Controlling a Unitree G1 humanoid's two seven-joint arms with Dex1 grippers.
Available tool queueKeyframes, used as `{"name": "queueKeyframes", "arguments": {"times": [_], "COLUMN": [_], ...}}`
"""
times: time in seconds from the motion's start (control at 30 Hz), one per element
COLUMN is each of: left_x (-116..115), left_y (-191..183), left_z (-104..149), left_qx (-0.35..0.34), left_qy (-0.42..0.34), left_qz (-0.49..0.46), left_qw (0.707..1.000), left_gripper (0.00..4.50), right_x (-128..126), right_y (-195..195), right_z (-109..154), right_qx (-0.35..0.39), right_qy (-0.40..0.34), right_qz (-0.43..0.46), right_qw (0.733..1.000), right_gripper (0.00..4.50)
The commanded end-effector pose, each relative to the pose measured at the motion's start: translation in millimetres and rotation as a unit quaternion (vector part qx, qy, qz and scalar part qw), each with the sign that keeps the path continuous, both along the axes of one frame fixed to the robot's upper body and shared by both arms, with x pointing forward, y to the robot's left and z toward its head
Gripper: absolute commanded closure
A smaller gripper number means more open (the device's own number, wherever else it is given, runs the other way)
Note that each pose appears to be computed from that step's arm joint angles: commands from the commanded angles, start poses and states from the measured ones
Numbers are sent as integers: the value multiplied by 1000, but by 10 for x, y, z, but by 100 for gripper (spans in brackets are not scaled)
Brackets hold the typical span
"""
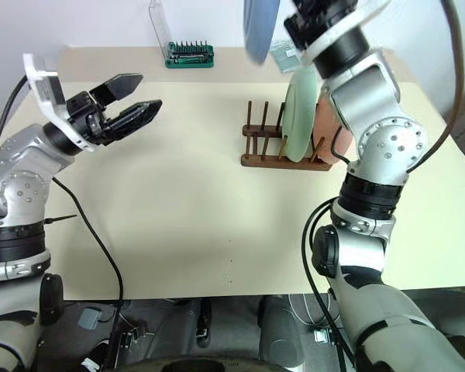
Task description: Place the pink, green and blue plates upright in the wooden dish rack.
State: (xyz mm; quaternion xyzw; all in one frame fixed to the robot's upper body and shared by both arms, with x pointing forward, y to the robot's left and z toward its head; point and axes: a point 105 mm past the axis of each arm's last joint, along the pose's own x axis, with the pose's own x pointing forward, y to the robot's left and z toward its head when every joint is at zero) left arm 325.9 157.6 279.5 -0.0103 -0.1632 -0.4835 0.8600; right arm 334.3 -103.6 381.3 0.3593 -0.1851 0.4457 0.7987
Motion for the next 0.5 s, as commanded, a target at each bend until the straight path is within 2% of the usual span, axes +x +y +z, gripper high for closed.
{"name": "queueKeyframes", "arguments": {"times": [0.03, 0.2, 0.3, 0.5], "left_x": [-138, -247, -229, -212], "left_y": [17, 112, 149, 145], "left_z": [46, -93, -121, -119], "left_qx": [28, 65, 78, 100], "left_qy": [-20, 16, 12, -4], "left_qz": [-25, -53, -44, -35], "left_qw": [999, 996, 996, 994], "left_gripper": [4, 4, 4, 4], "right_x": [-95, -89, -49, -7], "right_y": [-45, -8, 18, -8], "right_z": [49, -128, -294, -371], "right_qx": [15, 7, 0, 0], "right_qy": [15, 54, 77, 85], "right_qz": [17, 19, 10, -12], "right_qw": [1000, 998, 997, 996], "right_gripper": [450, 450, 450, 450]}}
